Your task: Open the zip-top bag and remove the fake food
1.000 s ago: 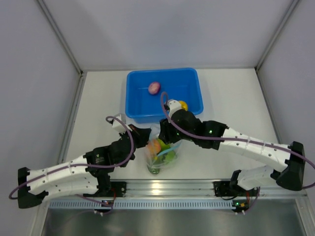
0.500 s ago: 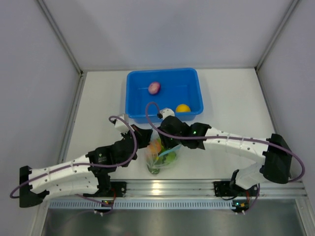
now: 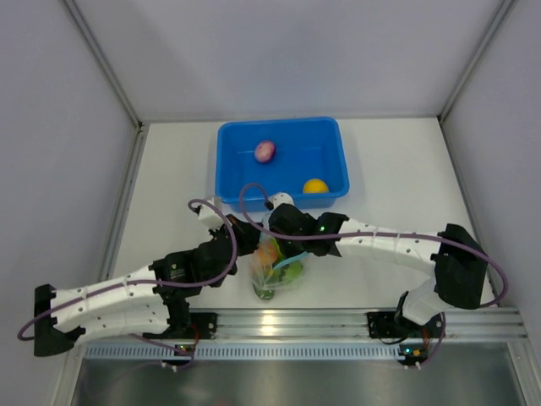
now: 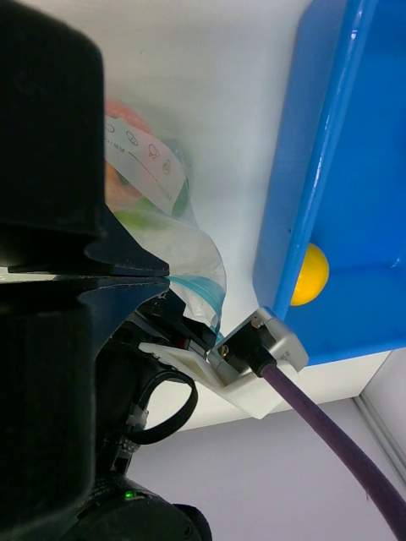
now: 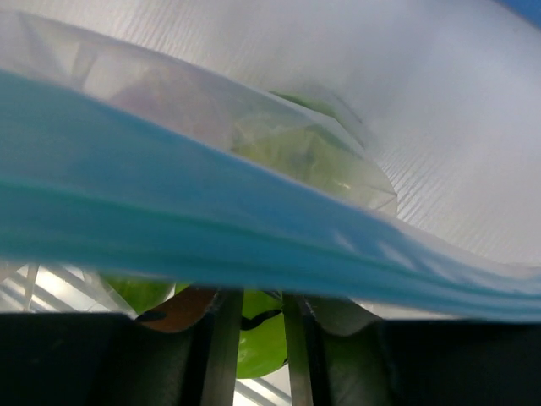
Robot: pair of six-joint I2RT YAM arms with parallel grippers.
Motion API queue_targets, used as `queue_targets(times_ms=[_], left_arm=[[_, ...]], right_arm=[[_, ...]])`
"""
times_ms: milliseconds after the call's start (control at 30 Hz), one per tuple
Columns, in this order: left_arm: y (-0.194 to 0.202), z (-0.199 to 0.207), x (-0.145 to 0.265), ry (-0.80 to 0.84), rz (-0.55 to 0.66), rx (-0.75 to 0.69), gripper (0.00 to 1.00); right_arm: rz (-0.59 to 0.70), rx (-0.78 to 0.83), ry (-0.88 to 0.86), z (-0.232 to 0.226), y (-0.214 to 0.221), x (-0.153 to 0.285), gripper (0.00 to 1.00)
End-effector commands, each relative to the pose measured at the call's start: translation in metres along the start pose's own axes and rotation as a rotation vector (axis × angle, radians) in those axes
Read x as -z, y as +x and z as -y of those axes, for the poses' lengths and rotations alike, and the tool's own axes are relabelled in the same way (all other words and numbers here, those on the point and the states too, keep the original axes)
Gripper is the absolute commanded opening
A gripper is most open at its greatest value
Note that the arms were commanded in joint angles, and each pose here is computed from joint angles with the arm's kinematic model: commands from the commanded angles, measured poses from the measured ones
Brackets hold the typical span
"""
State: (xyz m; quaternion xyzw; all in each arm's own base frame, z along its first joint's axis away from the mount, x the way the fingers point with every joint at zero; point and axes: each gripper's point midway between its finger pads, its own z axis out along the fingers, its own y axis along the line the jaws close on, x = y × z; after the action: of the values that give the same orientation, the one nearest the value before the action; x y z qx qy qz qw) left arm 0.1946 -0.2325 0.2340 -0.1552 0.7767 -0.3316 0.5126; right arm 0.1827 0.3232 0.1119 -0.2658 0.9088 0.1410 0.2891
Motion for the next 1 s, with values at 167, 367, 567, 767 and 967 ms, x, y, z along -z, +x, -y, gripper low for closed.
queue_targets(times_ms=[167, 367, 567, 767, 967], left_arm=[[-0.007, 0.014, 0.002, 0.03, 0.011, 0.04, 0.0], [-0.006, 0.013, 0.001, 0.028, 0.007, 0.037, 0.0], [-0.006, 0.013, 0.002, 0.032, 0.004, 0.041, 0.0], [-0.005, 0.014, 0.003, 0.036, 0.0, 0.042, 0.0], [-0.004, 0.014, 0.003, 0.037, -0.007, 0.044, 0.0]], right_arm=[[0.036, 0.023, 0.006, -0.001, -0.006, 0.003, 0.08], [0.072, 0.027, -0.011, -0.002, -0.021, 0.021, 0.0], [0.142, 0.022, -0.036, -0.003, -0.041, 0.05, 0.0], [0.24, 0.024, -0.089, -0.007, -0.066, 0.087, 0.0], [0.349, 0.027, -0.133, -0.008, -0.091, 0.127, 0.0]])
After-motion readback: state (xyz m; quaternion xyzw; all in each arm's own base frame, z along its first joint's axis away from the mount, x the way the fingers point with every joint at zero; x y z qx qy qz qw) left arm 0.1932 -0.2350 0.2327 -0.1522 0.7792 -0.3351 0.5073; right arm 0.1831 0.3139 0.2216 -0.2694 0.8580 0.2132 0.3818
